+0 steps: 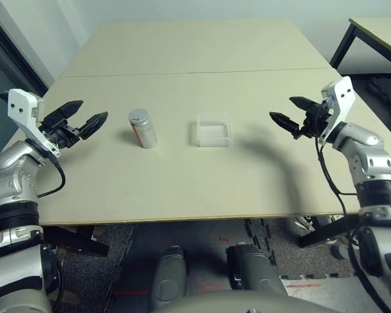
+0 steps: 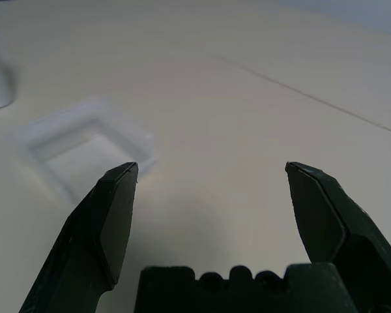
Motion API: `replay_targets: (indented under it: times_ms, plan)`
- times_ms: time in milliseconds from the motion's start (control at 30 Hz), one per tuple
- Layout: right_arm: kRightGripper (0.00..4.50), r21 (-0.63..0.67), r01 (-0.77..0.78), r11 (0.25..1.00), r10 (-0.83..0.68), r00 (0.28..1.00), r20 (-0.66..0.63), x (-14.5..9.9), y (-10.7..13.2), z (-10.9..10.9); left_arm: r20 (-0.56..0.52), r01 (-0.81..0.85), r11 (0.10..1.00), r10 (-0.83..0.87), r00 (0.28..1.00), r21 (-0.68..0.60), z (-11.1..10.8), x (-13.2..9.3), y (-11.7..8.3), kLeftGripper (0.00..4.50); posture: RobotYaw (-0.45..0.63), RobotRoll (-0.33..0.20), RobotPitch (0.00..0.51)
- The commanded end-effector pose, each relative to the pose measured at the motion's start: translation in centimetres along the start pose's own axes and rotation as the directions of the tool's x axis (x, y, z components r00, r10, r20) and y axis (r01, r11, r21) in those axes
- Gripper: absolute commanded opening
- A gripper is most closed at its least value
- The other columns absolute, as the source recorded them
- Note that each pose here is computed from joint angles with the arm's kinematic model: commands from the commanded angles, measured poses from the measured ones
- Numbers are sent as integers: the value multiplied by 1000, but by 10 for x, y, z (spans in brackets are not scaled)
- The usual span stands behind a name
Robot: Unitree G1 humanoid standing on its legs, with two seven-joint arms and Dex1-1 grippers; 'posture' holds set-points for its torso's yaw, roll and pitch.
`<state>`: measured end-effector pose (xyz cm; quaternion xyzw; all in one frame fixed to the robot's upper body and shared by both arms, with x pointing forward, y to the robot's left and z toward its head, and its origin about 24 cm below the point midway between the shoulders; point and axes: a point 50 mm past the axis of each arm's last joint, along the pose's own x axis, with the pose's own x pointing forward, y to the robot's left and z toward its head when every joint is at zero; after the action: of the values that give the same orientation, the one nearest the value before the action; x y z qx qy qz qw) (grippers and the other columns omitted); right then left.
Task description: Pour the medicine from the bottle into the box.
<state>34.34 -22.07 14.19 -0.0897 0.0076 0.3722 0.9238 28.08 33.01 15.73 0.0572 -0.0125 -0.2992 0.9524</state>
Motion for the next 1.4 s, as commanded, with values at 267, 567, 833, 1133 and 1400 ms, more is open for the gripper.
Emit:
replay_targets:
  times_ms: [267, 567, 833, 1133, 1400]
  plan:
    - [4500, -16, -215, 977, 215, 977, -12, 13, 21, 15, -86, 121, 993, -122, 989, -15, -19, 9, -15, 4463, -12, 0, 73]
    - [4500, -24, -226, 974, 225, 974, -34, 9, 22, 15, -78, 90, 995, -93, 993, -30, -38, 16, -15, 4463, -34, 0, 53]
    - [4500, -27, -226, 974, 225, 974, -25, 9, 25, 17, -64, 62, 998, -63, 996, -17, -45, 27, -11, 4463, -70, 0, 44]
    - [4500, -5, -208, 978, 208, 978, -13, 5, 29, 15, -69, 55, 998, -55, 996, 3, -49, 41, -7, 4463, -93, 0, 35]
    - [4500, 8, -202, 979, 202, 979, -4, 6, 33, 13, -79, 76, 997, -76, 994, 5, -53, 52, -9, 4463, -90, 0, 30]
